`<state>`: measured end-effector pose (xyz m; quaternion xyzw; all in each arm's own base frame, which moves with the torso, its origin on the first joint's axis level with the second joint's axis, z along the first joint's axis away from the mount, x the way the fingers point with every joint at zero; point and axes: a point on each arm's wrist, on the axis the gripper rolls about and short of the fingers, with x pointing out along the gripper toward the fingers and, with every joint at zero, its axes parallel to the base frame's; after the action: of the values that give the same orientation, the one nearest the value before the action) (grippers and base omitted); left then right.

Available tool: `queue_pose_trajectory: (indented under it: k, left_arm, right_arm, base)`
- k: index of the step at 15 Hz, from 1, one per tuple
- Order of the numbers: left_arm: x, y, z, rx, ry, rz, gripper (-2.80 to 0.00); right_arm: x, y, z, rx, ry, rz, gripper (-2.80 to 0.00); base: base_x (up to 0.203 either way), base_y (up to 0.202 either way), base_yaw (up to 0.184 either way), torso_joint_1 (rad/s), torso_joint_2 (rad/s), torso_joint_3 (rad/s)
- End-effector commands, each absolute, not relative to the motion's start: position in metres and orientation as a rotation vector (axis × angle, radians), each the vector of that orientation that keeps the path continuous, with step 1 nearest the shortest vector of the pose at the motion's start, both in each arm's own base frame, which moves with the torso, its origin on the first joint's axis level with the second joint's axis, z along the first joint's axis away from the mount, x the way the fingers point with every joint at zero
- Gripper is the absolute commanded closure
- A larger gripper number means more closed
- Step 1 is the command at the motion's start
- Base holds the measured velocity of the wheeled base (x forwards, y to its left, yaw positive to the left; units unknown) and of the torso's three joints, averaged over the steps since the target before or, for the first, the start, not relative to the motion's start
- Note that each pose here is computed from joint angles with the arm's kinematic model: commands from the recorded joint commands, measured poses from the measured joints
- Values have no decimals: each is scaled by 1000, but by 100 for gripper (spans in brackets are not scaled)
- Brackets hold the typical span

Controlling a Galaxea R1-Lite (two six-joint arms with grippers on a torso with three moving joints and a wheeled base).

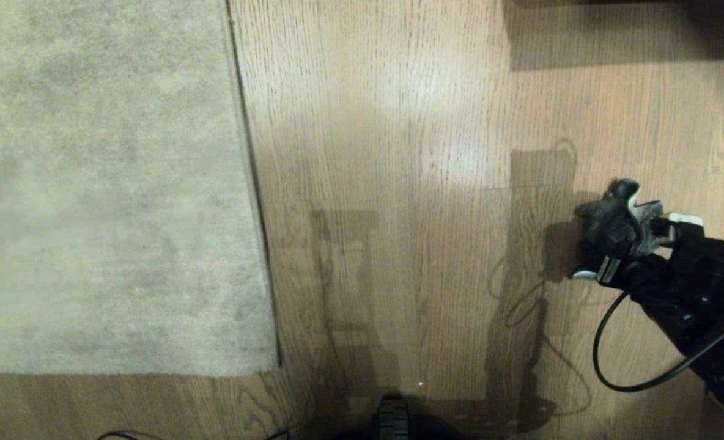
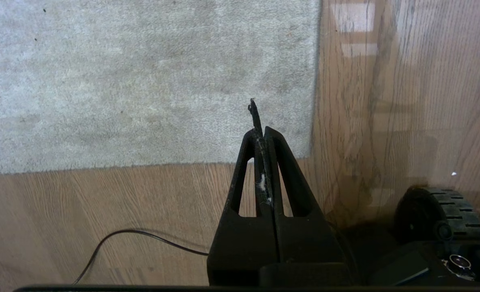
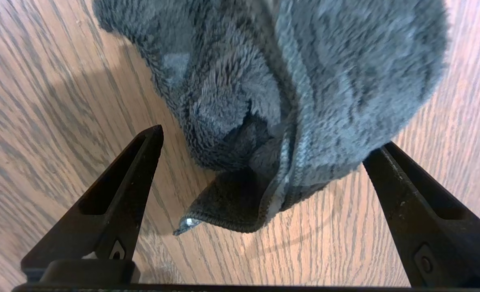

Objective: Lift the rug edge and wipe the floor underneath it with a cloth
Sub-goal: Pick up the rag

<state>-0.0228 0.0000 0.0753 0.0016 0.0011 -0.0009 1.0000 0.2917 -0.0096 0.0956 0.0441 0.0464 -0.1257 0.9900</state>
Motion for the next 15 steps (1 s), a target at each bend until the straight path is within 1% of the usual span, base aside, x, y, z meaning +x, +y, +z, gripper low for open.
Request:
queue_pose_trajectory:
  k: [1, 2, 3, 10, 15]
  left_arm:
    - [-23, 0, 75, 3, 3, -2, 0]
    - [-23, 0, 75, 3, 2, -2, 0]
    - [-23, 0, 75, 3, 2, -2, 0]
    - [-23, 0, 75, 3, 2, -2, 0]
    - [-23, 0, 75, 3, 2, -2, 0]
  right_arm:
    - [298, -10, 92, 89, 92, -253, -280]
    - [300, -10, 92, 90, 85, -253, -280]
    - [303, -10, 92, 91, 80, -253, 0]
    - [309, -9, 90, 91, 79, -248, 0]
    - [300, -7, 96, 91, 73, -240, 0]
  base:
    - [0, 0, 0, 0, 0, 0]
    - [0, 0, 0, 0, 0, 0]
    - [0, 0, 0, 0, 0, 0]
    - [0, 0, 0, 0, 0, 0]
    - [0, 0, 0, 0, 0, 0]
